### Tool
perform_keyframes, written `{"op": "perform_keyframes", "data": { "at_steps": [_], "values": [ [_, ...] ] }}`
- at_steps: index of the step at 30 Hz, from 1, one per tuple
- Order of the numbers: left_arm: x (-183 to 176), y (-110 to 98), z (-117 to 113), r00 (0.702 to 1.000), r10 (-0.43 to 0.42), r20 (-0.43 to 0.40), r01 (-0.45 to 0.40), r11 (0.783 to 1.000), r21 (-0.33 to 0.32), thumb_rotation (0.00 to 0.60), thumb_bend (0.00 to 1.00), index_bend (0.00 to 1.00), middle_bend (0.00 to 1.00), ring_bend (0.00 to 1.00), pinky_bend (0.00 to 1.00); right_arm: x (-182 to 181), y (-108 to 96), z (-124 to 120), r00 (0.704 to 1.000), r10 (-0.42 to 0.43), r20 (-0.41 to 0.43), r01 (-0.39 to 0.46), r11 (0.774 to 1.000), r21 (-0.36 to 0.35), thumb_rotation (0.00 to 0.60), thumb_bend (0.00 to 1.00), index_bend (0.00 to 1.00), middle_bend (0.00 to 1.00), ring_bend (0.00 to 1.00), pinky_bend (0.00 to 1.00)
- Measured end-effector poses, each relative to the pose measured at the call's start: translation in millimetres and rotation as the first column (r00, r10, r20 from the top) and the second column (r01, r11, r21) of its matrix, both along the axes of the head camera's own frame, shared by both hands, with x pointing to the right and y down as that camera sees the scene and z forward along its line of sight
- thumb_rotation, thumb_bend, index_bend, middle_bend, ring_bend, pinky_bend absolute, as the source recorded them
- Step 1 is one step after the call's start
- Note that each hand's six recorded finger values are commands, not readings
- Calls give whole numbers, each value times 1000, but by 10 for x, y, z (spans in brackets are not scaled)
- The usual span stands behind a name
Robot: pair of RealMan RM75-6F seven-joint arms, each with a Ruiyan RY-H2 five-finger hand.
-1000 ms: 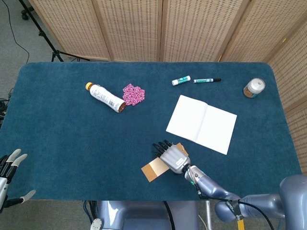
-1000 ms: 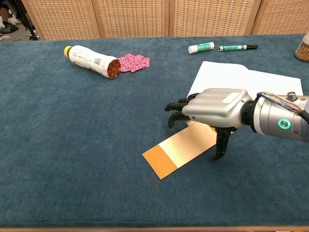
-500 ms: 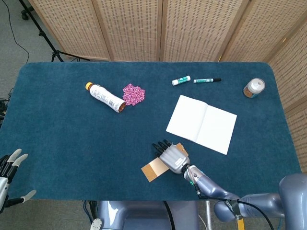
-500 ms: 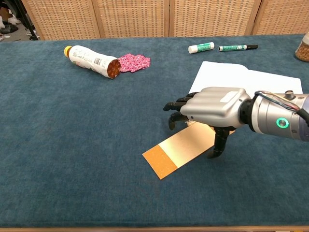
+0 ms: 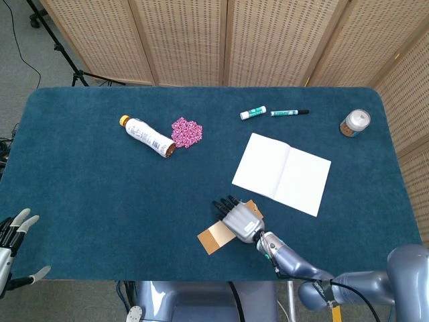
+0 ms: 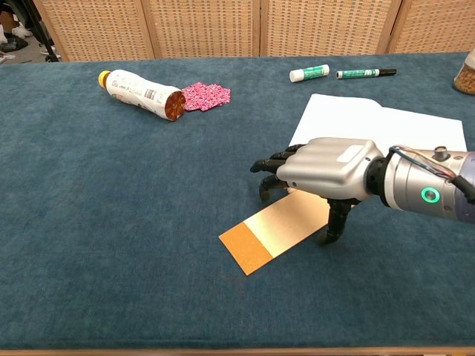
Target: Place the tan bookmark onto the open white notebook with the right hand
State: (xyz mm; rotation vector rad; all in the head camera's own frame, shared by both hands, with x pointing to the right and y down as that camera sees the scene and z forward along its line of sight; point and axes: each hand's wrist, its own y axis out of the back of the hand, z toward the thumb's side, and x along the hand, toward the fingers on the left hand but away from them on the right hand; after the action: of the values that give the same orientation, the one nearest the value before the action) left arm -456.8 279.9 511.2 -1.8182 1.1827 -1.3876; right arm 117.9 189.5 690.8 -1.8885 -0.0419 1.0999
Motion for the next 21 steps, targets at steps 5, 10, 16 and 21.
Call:
{"op": "perform_keyframes", "data": {
  "at_steps": [5, 10, 16, 21],
  "values": [
    [11, 6, 3, 1000, 4, -1, -4, 1000, -3, 600, 0, 0, 0, 0, 0, -1, 4, 35, 1000, -1, -14, 1, 1000, -3, 600, 208, 228, 0, 0, 71],
    [2, 1, 5, 1000, 1, -1, -1, 1000, -3, 600, 0, 0, 0, 0, 0, 5, 5, 75, 1000, 2, -28, -2, 1000, -9, 600, 213, 249, 0, 0, 71],
    [1, -1, 4, 1000, -1, -2, 1, 1000, -3, 600, 0, 0, 0, 0, 0, 0, 12, 89, 1000, 5, -24, -6, 1000, -9, 600, 252, 331, 0, 0, 71],
    [8, 3, 11, 1000, 3, -2, -3, 1000, -6, 600, 0, 0, 0, 0, 0, -15, 22, 72, 1000, 8, -1, -8, 1000, -5, 600, 329, 408, 0, 0, 71]
  ]
}}
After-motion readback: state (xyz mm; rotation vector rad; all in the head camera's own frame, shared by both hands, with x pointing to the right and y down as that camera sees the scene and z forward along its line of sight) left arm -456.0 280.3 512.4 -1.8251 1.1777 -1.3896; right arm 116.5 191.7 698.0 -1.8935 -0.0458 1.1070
